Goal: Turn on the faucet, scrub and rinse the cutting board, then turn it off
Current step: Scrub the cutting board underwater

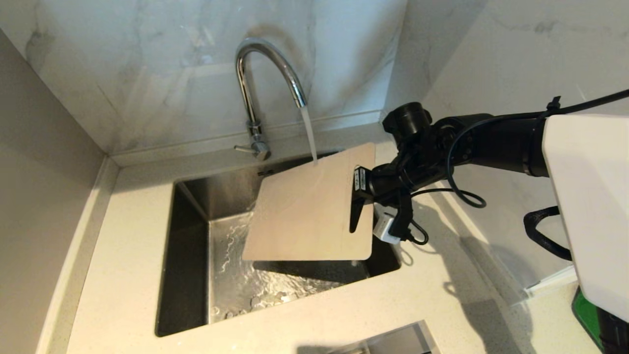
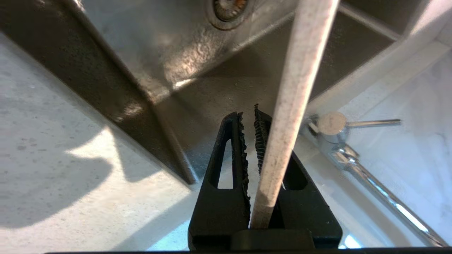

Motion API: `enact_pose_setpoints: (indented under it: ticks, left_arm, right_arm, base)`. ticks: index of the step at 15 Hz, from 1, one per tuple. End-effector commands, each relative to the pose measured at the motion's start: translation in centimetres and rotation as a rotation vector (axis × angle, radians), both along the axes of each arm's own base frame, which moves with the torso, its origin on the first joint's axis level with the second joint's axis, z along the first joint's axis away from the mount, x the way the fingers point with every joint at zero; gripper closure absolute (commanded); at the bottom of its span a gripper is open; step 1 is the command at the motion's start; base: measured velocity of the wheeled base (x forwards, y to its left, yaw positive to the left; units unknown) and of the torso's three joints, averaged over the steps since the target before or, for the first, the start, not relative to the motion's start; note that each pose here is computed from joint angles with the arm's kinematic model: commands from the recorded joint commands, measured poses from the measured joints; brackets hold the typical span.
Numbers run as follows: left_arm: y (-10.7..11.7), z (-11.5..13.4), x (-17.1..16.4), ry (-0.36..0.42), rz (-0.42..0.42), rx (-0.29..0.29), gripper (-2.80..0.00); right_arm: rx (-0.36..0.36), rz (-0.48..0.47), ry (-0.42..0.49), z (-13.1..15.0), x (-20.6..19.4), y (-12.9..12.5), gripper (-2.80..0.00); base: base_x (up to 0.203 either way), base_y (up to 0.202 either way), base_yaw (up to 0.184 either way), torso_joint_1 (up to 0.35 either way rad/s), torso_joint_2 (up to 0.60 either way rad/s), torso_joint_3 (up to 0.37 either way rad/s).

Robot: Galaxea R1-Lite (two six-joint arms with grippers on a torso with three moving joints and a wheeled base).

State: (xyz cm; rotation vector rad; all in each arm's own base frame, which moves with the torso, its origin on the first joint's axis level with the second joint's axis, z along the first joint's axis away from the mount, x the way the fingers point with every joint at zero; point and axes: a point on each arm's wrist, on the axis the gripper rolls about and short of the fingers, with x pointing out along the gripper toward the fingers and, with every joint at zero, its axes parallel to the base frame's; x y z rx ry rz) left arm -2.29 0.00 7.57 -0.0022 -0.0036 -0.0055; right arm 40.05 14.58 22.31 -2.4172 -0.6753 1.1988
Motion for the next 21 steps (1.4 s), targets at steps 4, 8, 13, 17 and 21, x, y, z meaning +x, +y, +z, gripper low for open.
enact_pose_setpoints:
  ticks: [4, 8, 13, 17, 21]
  left_arm:
    - [0.0, 0.0, 0.0, 0.001, -0.001, 0.000, 0.00]
    - [0.0, 0.0, 0.0, 0.001, -0.001, -0.001, 0.00]
    - [0.0, 0.0, 0.0, 0.001, -0.001, 0.001, 0.00]
    - [0.0, 0.0, 0.0, 0.001, 0.001, 0.000, 0.00]
    - [0.0, 0.0, 0.0, 0.001, -0.001, 0.001, 0.00]
  right_arm:
    - [-0.016, -0.008, 0.016, -1.1, 0.9, -0.5, 0.00]
    - [-0.006, -0.014, -0.009, -1.1, 1.2, -0.8, 0.00]
    - [0.000, -0.014, -0.023, -0.9, 1.4, -0.8, 0.00]
    - [0.037, -0.009, -0.056, -0.5, 1.6, -0.5, 0.00]
    - [0.064, 0.013, -0.054, -0.5, 1.6, -0.2, 0.00]
  base:
    - [0.000, 0.000, 0.000, 0.000, 0.00, 0.000]
    - [0.000, 0.000, 0.000, 0.000, 0.00, 0.000]
    - [0.000, 0.000, 0.000, 0.000, 0.00, 0.000]
    - [0.000, 0.000, 0.000, 0.000, 0.00, 0.000]
    - [0.000, 0.000, 0.000, 0.000, 0.00, 0.000]
